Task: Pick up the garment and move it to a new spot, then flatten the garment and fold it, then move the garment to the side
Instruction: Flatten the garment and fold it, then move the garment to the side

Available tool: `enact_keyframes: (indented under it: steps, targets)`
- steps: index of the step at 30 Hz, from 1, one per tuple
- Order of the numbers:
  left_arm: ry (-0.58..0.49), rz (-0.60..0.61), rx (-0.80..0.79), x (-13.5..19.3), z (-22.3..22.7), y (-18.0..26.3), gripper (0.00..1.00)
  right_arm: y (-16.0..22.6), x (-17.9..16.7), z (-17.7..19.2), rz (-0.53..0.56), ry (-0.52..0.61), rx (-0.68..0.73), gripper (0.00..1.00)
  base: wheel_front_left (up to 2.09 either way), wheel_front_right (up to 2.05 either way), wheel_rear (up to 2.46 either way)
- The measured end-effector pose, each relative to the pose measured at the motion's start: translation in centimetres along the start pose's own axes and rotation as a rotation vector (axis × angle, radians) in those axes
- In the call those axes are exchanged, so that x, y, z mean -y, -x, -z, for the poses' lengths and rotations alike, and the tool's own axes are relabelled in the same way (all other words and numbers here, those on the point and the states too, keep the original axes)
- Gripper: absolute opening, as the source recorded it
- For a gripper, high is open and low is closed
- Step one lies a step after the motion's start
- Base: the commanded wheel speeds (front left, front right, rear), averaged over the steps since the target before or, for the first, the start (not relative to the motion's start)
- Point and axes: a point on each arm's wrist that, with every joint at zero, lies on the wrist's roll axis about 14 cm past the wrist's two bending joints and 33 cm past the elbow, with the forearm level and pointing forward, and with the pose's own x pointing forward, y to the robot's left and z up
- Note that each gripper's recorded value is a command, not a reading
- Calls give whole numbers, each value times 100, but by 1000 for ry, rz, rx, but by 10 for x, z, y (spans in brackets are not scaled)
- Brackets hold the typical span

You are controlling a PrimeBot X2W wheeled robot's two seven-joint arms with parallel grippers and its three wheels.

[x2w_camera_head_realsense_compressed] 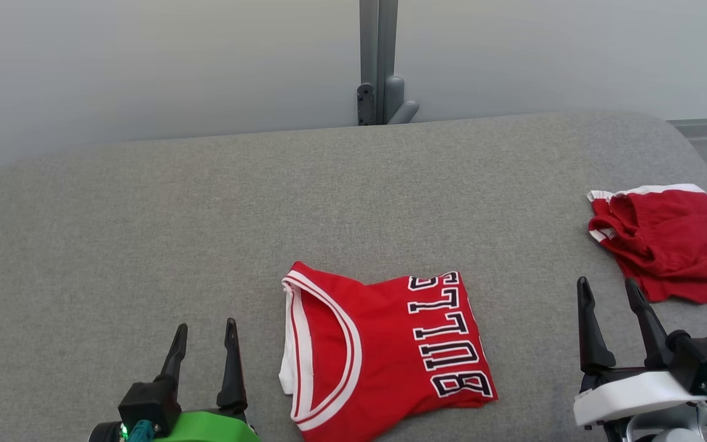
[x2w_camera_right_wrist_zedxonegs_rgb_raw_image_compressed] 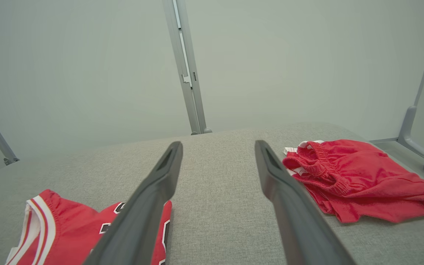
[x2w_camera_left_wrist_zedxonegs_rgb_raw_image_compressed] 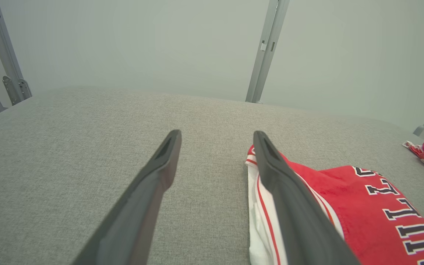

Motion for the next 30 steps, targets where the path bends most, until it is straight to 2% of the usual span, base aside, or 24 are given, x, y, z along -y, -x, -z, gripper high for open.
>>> enact_keyframes:
  steps: [18,22,26,30]
  targets:
    - [-13,-13,5,-5,-1,4,100,0,-6,6,-14,-27,-12,100,0,0,0]
    - [-14,-20,1,-7,0,5,100,-7,-16,18,-44,-22,-77,100,0,0,0]
    - [-16,-30,-5,-10,2,6,100,-13,-33,46,-113,-28,-227,100,0,0,0]
    - [-17,-44,-12,-14,4,7,100,-15,-35,77,-170,-6,-399,100,0,0,0]
